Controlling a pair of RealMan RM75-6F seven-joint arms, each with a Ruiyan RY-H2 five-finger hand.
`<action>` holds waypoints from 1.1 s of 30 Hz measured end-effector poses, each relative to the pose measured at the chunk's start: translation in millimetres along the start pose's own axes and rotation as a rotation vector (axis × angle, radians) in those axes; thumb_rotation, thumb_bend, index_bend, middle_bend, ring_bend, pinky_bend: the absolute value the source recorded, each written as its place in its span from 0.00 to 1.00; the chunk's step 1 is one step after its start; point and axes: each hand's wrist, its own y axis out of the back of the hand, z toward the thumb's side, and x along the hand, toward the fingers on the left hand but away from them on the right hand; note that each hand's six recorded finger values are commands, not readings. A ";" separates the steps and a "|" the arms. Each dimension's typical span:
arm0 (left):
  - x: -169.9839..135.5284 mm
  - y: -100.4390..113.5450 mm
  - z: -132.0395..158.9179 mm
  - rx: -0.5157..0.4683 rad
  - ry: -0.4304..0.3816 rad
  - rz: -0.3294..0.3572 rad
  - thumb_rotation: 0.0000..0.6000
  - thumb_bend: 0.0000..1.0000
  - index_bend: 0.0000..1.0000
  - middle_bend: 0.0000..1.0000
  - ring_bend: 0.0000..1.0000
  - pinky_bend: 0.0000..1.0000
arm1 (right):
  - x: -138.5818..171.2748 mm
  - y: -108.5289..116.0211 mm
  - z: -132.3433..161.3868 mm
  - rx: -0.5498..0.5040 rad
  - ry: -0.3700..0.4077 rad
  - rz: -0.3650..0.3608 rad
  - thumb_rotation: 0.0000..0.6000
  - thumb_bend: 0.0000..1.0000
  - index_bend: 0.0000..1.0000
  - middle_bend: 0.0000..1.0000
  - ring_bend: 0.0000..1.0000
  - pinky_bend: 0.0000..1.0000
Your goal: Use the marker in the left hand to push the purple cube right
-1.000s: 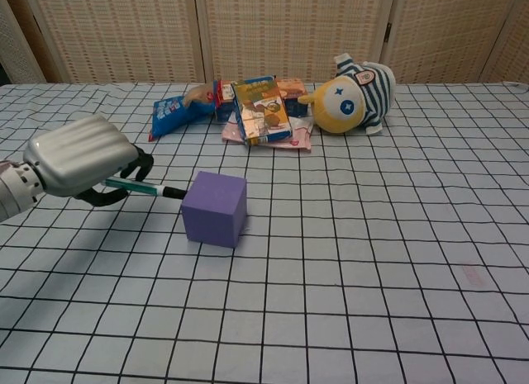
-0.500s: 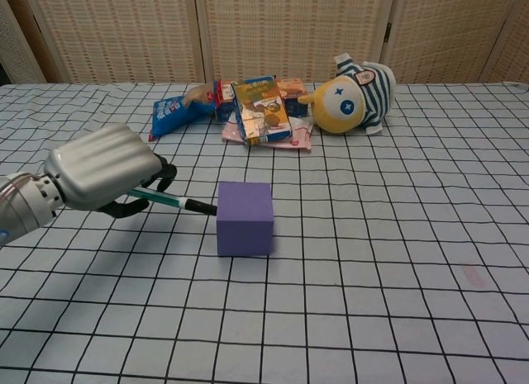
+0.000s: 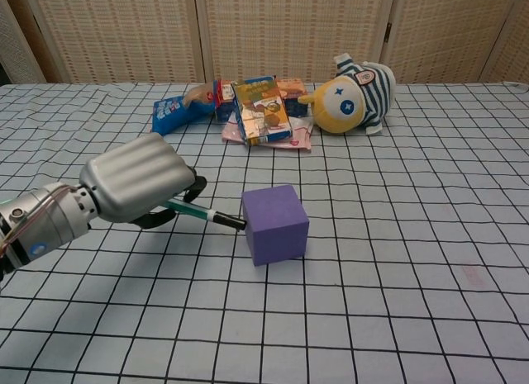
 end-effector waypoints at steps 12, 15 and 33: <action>16.5 6.3 11.5 -0.016 -0.001 0.001 1.00 0.64 0.79 0.84 1.00 1.00 | 5.2 6.1 -2.1 -0.007 -0.001 -0.017 1.00 0.14 0.00 0.00 0.00 0.00; 21.3 7.1 12.3 -0.011 0.002 0.005 1.00 0.64 0.79 0.84 1.00 1.00 | 5.8 7.1 -2.6 -0.010 -0.002 -0.019 1.00 0.14 0.00 0.00 0.00 0.00; 53.8 27.0 46.4 -0.014 -0.018 0.064 1.00 0.64 0.79 0.84 1.00 1.00 | 8.4 8.7 -4.5 -0.009 -0.009 -0.012 1.00 0.14 0.00 0.00 0.00 0.00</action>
